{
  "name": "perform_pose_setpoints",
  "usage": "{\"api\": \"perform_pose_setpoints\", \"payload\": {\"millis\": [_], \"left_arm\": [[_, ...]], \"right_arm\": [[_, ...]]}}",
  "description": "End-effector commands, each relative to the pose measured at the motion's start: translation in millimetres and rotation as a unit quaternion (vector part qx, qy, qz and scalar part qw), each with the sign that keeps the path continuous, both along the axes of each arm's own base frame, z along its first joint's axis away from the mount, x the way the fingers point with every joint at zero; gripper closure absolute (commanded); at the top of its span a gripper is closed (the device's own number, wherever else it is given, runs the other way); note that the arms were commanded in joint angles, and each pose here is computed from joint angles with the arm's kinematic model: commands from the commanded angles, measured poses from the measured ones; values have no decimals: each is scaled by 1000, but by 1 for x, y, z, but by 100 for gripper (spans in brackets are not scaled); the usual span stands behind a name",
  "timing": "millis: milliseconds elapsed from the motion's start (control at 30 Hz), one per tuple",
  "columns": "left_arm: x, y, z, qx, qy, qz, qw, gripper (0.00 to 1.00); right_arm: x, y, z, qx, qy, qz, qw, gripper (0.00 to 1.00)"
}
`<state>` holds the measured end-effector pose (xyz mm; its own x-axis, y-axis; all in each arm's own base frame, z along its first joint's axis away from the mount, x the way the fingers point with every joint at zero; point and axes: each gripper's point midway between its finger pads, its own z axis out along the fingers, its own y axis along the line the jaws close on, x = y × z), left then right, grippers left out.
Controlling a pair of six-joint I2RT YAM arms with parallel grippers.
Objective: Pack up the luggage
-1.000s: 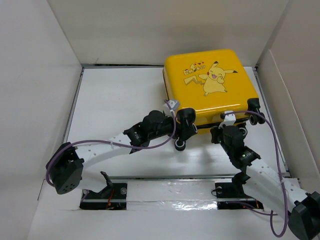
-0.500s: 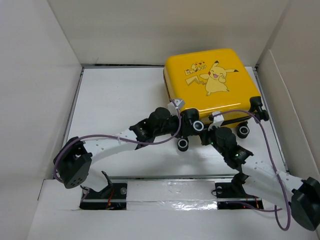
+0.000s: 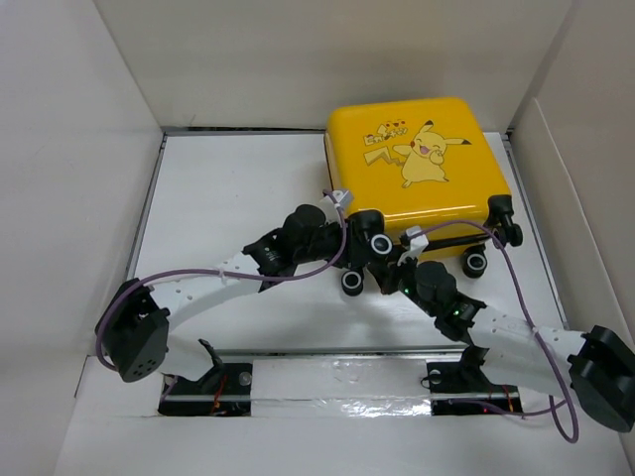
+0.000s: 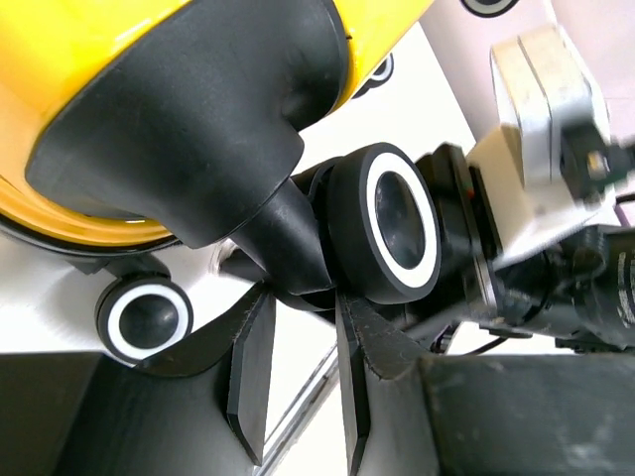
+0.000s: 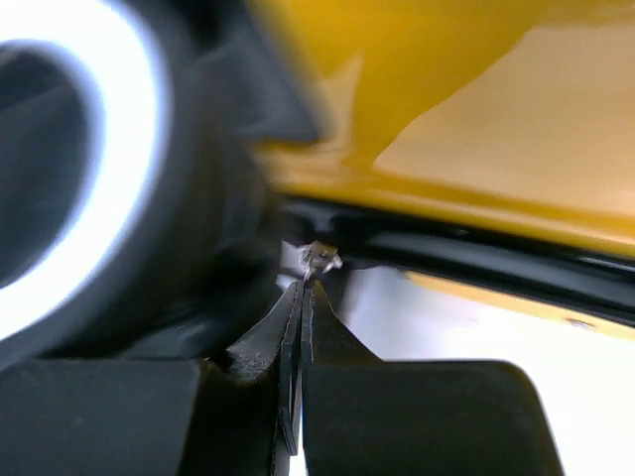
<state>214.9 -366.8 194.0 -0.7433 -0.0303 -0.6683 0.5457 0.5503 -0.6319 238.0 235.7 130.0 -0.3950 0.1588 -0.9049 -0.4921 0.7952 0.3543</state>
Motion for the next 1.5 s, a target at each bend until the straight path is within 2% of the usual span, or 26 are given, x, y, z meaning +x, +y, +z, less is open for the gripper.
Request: {"api": "perform_pose_setpoints", "payload": {"millis": [0, 67, 167, 267, 333, 367, 400, 433, 467, 500, 533, 567, 667, 767, 800, 900, 933, 967, 1133, 1200, 1367, 1467], "left_arm": [[16, -27, 104, -142, -128, -7, 982, 100], [20, -23, 104, -143, -130, -1, 981, 100], [22, -23, 104, -149, -124, -6, 981, 100], [22, -23, 105, -155, -126, -6, 980, 100], [20, -21, 103, -160, -124, -2, 979, 100], [21, -20, 101, -160, -124, -1, 979, 100], [20, -20, 100, -161, -122, 0, 979, 100], [20, -20, 98, -160, -122, 0, 979, 100], [20, -20, 98, -161, -121, 0, 980, 100], [20, -20, 97, -162, -121, -1, 979, 100], [20, -20, 98, -163, -122, 0, 979, 100], [20, -20, 97, -162, -122, 0, 979, 100], [23, -19, 98, -166, -122, 3, 979, 100], [22, -18, 97, -168, -120, 2, 978, 100], [21, -18, 97, -169, -121, 2, 978, 100], [19, -16, 96, -173, -117, 1, 978, 100], [18, -16, 92, -172, -114, 1, 978, 100], [18, -15, 93, -174, -114, 1, 978, 100], [13, -15, 89, -181, -107, -6, 978, 100], [11, -14, 90, -184, -108, -9, 977, 100], [7, -13, 87, -186, -105, -15, 977, 100], [4, -12, 86, -189, -106, -19, 976, 100]], "right_arm": [[-77, 72, 91, 138, -97, 241, 956, 100], [-76, 64, 93, 143, -98, 222, 959, 100], [-84, 78, 102, 165, -95, 256, 948, 100], [-82, 91, 82, 138, -64, 259, 954, 100], [-81, 83, 85, 129, -67, 241, 960, 76], [-77, 73, 66, 94, -41, 217, 971, 63], [-76, 67, 67, 77, -48, 210, 973, 42], [-79, 56, 80, 78, -62, 203, 974, 35], [-80, 43, 62, 38, -36, 191, 980, 31], [-81, 34, 62, 23, -40, 184, 982, 25], [-85, 22, 78, 32, -58, 177, 982, 23], [-84, 6, 63, -2, -37, 152, 988, 23], [-78, -33, 75, -4, -55, 79, 995, 32], [-72, -61, 94, 22, -76, 13, 997, 61], [-70, -66, 99, 30, -82, 2, 996, 58], [-64, -68, 116, 43, -109, -15, 993, 24], [-63, -64, 121, 42, -118, -9, 992, 10], [-63, -56, 132, 52, -131, 6, 990, 7], [-30, -32, 132, 17, -130, -3, 991, 1], [-22, -25, 142, 40, -140, 0, 989, 0], [6, -33, 139, 88, -146, -38, 985, 14], [13, -36, 134, 104, -139, -41, 984, 19]]}}
